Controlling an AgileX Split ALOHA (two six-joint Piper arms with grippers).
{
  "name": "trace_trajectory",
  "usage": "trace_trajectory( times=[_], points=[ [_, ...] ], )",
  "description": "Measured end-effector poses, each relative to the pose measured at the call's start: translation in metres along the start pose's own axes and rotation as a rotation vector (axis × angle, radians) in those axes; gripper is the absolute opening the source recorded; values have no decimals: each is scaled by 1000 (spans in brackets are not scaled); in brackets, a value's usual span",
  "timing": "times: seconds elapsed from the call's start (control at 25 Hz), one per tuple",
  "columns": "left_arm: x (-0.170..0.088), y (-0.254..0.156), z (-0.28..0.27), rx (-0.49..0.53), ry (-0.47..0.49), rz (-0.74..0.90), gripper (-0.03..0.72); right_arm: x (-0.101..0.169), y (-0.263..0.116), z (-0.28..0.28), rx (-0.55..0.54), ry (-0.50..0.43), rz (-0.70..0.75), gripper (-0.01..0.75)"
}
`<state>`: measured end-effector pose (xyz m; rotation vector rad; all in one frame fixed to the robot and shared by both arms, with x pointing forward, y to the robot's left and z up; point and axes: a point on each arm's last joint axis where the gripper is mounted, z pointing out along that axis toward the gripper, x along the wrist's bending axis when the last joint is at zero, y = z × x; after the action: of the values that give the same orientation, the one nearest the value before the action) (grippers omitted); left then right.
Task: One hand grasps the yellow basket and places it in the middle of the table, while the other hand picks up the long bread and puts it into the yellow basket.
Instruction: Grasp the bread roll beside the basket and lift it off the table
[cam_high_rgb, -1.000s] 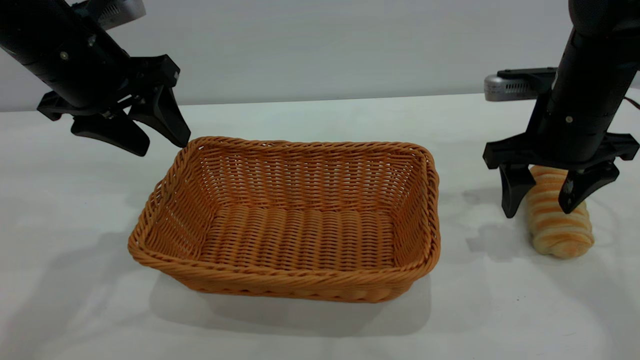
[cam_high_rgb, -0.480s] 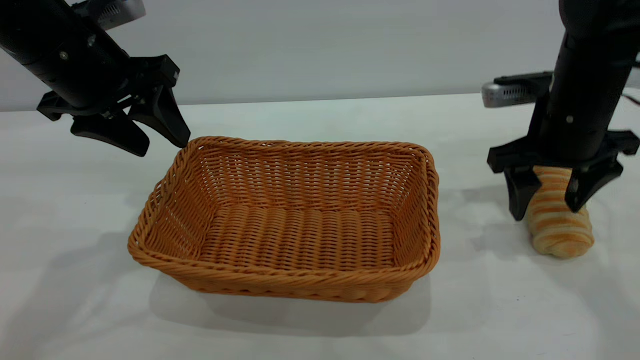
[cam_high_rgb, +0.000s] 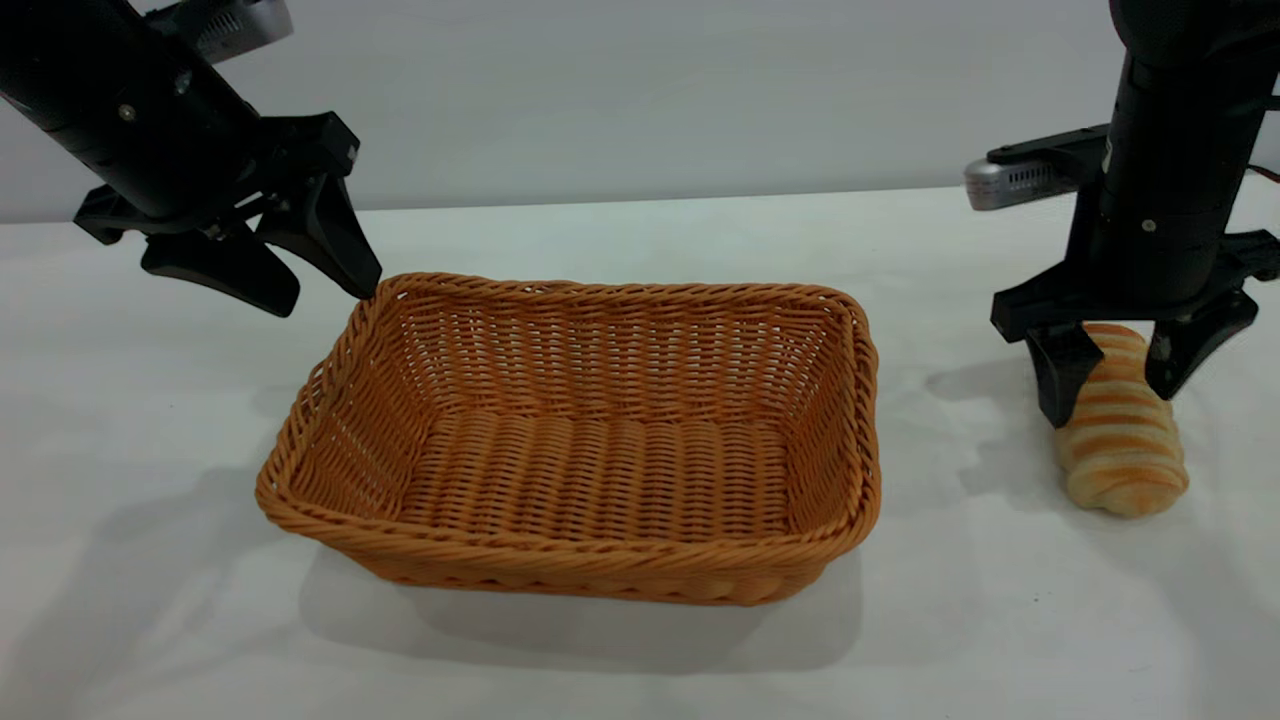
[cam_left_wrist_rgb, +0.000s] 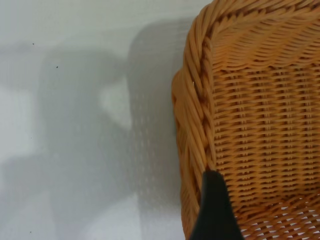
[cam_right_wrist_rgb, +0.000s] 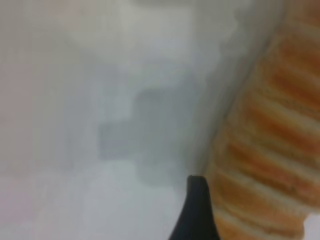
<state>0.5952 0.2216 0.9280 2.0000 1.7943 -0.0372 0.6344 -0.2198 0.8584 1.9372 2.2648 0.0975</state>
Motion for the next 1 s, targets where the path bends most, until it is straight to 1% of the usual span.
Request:
trace_trajectory(
  times=[0.2, 0.48, 0.72, 1.0],
  points=[
    [0, -1, 0, 10, -4, 3, 572, -5, 4, 0, -36, 3, 13, 683],
    [-1, -2, 0, 17, -7, 3, 572, -22, 3, 2, -30, -3, 63, 683],
    [-1, -2, 0, 24, -8, 6, 572, -21, 6, 4, -58, 14, 83, 682],
    [-1, -3, 0, 31, -8, 8, 572, -19, 0, 25, -10, 13, 79, 673]
  ],
)
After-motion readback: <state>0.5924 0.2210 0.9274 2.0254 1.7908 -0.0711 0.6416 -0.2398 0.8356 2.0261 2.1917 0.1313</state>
